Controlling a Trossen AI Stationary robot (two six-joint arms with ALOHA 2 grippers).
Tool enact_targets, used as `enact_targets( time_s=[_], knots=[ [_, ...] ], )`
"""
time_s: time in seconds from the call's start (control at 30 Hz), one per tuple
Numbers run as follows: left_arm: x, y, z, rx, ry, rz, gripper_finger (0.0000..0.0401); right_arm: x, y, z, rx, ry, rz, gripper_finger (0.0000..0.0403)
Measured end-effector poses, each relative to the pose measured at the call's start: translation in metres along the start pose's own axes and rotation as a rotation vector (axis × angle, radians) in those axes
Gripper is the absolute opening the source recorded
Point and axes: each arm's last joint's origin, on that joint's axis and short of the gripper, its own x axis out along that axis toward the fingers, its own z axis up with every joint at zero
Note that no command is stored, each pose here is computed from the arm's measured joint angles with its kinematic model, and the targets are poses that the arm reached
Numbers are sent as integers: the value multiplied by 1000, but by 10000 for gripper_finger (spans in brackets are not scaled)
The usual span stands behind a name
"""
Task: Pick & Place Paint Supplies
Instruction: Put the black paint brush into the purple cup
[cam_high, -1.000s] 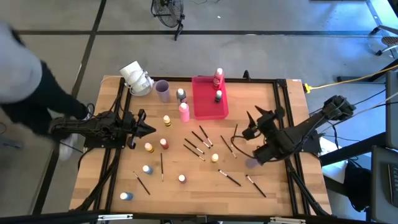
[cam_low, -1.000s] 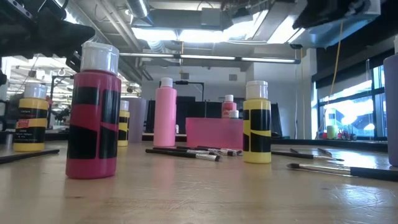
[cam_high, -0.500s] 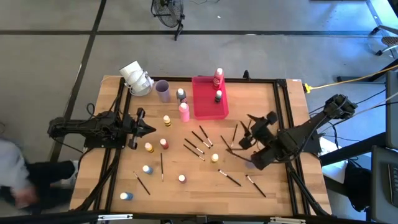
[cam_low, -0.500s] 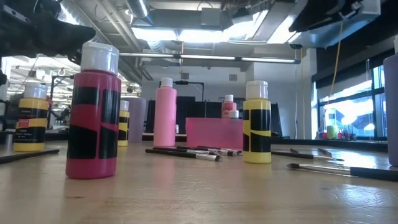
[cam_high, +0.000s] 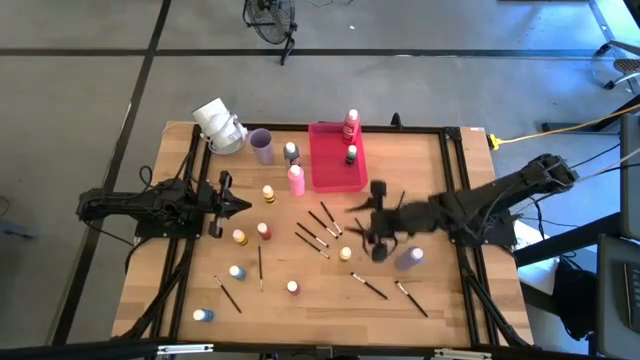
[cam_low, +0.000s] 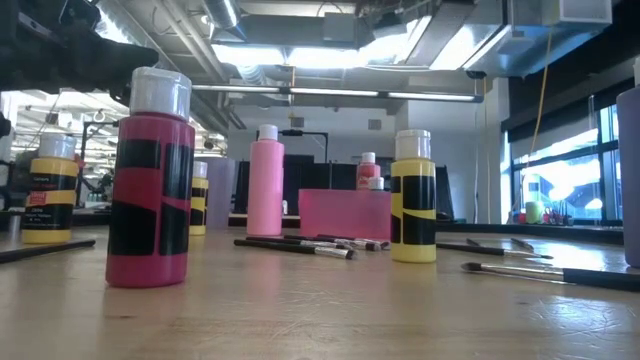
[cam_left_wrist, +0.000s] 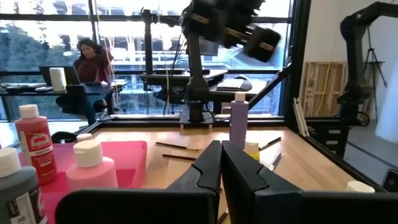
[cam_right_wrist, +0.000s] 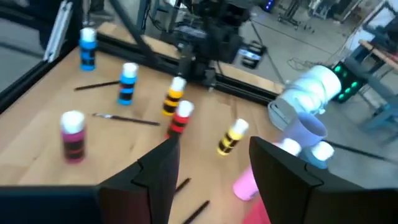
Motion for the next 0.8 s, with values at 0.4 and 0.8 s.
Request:
enact_targets(
  time_s=[0.4,0.8],
  knots=[
    [0,0,1,-140,-7,-4,6,3,-50,-77,188,-128,96,197],
    [0,0,6,-189,-60,-10,6,2,-49,-110,249,-319,82,197]
  ],
)
